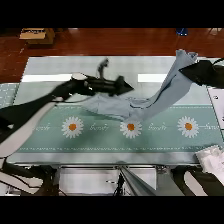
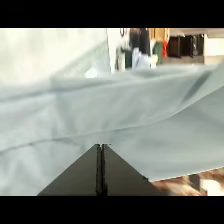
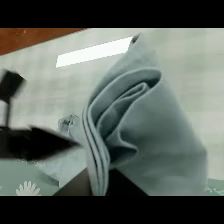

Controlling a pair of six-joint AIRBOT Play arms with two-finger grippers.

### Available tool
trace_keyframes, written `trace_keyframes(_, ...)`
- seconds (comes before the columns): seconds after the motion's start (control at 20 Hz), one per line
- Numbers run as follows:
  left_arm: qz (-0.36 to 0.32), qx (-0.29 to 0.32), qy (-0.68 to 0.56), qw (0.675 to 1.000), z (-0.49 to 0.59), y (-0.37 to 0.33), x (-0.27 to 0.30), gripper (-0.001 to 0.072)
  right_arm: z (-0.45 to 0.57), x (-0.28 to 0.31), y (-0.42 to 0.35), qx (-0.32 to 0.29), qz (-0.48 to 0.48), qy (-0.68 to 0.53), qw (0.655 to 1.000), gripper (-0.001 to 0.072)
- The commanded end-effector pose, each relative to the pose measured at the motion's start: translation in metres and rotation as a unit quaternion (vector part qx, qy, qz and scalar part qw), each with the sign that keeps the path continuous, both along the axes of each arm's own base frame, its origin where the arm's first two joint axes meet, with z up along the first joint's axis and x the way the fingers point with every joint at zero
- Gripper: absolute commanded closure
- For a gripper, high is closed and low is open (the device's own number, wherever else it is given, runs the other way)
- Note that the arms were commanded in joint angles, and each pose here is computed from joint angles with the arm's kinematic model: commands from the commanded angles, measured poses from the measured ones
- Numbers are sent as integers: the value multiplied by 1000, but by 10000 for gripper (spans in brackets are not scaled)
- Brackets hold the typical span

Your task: Fold the shirts.

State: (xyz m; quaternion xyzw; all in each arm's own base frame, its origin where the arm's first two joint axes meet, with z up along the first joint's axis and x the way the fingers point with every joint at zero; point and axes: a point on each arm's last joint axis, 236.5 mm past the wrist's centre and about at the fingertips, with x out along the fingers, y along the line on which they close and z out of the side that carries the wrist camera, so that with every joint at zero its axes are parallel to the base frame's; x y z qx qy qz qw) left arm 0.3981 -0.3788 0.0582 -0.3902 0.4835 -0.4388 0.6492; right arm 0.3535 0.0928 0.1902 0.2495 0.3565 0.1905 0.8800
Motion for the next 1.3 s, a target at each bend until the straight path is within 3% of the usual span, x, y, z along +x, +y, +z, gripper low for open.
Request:
trace_keyframes(0.0,54,27,-97,993,69,111,35,688,-2,6,28,-13,19,-13,1000,687)
trace_keyframes(0.3,226,44,-239,943,204,285,34,687,-37,43,136,8,68,-36,997,687)
trace_keyframes(0.5,232,59,-280,929,239,308,-4,686,-97,55,223,16,85,-33,996,687)
trace_keyframes(0.7,212,50,-285,933,252,290,-23,686,-176,28,297,43,91,36,994,686)
trace_keyframes(0.75,205,49,-289,934,254,283,-27,685,-193,21,311,40,91,39,994,609)
trace_keyframes(0.8,197,47,-292,935,256,277,-30,686,-205,16,321,36,91,39,994,308)
trace_keyframes(0.85,188,44,-293,936,256,270,-32,685,-214,11,329,51,75,50,995,104)
trace_keyframes(1.1,160,78,-289,941,238,255,-35,685,-161,25,313,73,74,16,994,113)
trace_keyframes(1.25,162,113,-285,938,223,264,-31,684,-111,46,226,-21,109,-32,993,122)
